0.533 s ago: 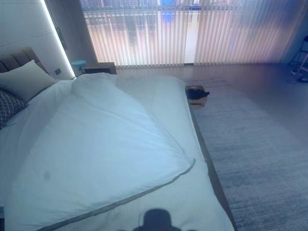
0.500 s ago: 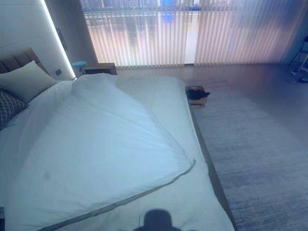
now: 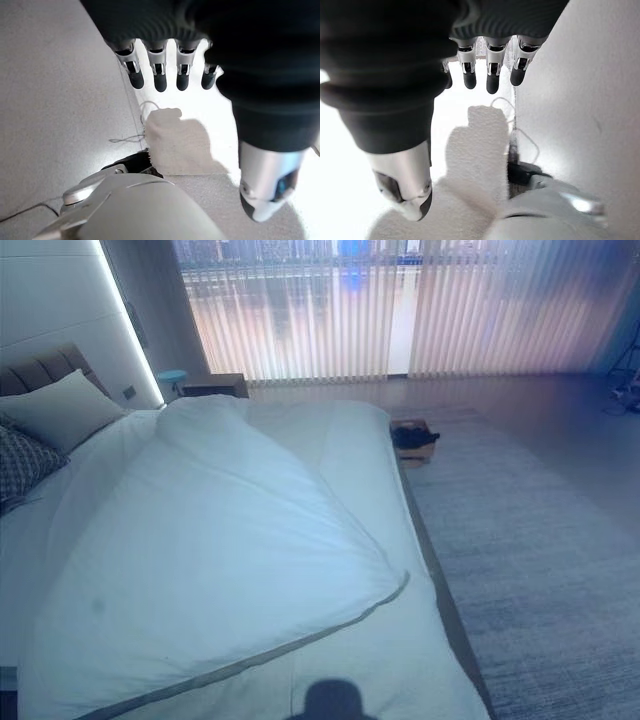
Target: Make the bed
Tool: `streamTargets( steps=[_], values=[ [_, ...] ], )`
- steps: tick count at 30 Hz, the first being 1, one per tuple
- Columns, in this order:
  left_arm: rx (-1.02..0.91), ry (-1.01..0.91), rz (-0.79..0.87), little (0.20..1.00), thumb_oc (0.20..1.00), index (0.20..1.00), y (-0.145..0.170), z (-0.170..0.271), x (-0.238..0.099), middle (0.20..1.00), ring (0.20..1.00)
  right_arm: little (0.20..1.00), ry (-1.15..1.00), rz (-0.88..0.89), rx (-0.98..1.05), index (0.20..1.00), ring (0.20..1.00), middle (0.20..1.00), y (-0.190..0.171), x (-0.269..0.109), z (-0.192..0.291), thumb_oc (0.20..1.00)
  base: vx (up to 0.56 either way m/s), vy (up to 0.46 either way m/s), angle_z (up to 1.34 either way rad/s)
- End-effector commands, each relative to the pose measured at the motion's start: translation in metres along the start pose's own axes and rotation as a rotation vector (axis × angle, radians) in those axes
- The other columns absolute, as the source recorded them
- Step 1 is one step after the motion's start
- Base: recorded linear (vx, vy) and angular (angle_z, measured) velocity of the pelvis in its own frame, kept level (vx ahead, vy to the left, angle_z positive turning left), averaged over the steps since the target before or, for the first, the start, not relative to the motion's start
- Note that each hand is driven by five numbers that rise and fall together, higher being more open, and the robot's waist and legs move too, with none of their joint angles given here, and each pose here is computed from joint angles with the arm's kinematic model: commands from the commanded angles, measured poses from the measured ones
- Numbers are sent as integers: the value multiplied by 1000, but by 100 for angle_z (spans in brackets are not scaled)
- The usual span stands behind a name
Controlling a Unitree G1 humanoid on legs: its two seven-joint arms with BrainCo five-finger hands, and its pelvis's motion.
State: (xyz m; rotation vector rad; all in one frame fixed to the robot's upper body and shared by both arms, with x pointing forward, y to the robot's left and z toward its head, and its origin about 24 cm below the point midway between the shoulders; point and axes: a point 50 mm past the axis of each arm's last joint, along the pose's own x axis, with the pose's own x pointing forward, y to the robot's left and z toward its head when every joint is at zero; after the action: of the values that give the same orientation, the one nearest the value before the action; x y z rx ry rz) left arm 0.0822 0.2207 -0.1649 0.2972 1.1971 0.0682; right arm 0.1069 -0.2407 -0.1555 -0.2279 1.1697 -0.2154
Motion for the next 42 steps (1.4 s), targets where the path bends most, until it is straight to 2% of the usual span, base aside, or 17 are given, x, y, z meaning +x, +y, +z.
streamTargets(
  steps=[1, 4, 9, 22, 28, 34, 42],
  values=[
    [-66, -58, 57, 1000, 1000, 1000, 9, 28, 5, 1000, 1000, 1000, -167, 12, 121, 1000, 1000, 1000, 11, 2, 56, 1000, -87, 18, -1],
    [-76, -129, 73, 1000, 1000, 1000, 8, 52, 7, 1000, 1000, 1000, -319, 38, 324, 1000, 1000, 1000, 20, -4, 112, 1000, -126, 30, -3],
    [-97, -222, 94, 1000, 1000, 1000, 7, 81, 6, 1000, 1000, 1000, -511, 109, 494, 1000, 1000, 1000, 30, -25, 182, 1000, -69, 16, -9],
    [-171, -362, 105, 1000, 1000, 1000, 4, 129, 0, 1000, 1000, 1000, -869, 248, 661, 1000, 1000, 1000, 43, -107, 324, 1000, -23, 29, -9],
    [-184, -396, 97, 1000, 1000, 1000, 1, 146, -2, 1000, 1000, 1000, -979, 296, 755, 1000, 1000, 1000, 35, -146, 367, 1000, -5, 1, 0],
    [-207, -457, 97, 1000, 1000, 1000, -1, 171, -8, 1000, 1000, 1000, -1030, 356, 938, 1000, 1000, 1000, 29, -176, 392, 1000, -35, 3, 11],
    [-229, -528, 93, 1000, 1000, 1000, -1, 192, -15, 1000, 1000, 1000, -1137, 351, 1012, 1000, 1000, 1000, 7, -211, 418, 1000, -21, 18, 16]
  ],
)
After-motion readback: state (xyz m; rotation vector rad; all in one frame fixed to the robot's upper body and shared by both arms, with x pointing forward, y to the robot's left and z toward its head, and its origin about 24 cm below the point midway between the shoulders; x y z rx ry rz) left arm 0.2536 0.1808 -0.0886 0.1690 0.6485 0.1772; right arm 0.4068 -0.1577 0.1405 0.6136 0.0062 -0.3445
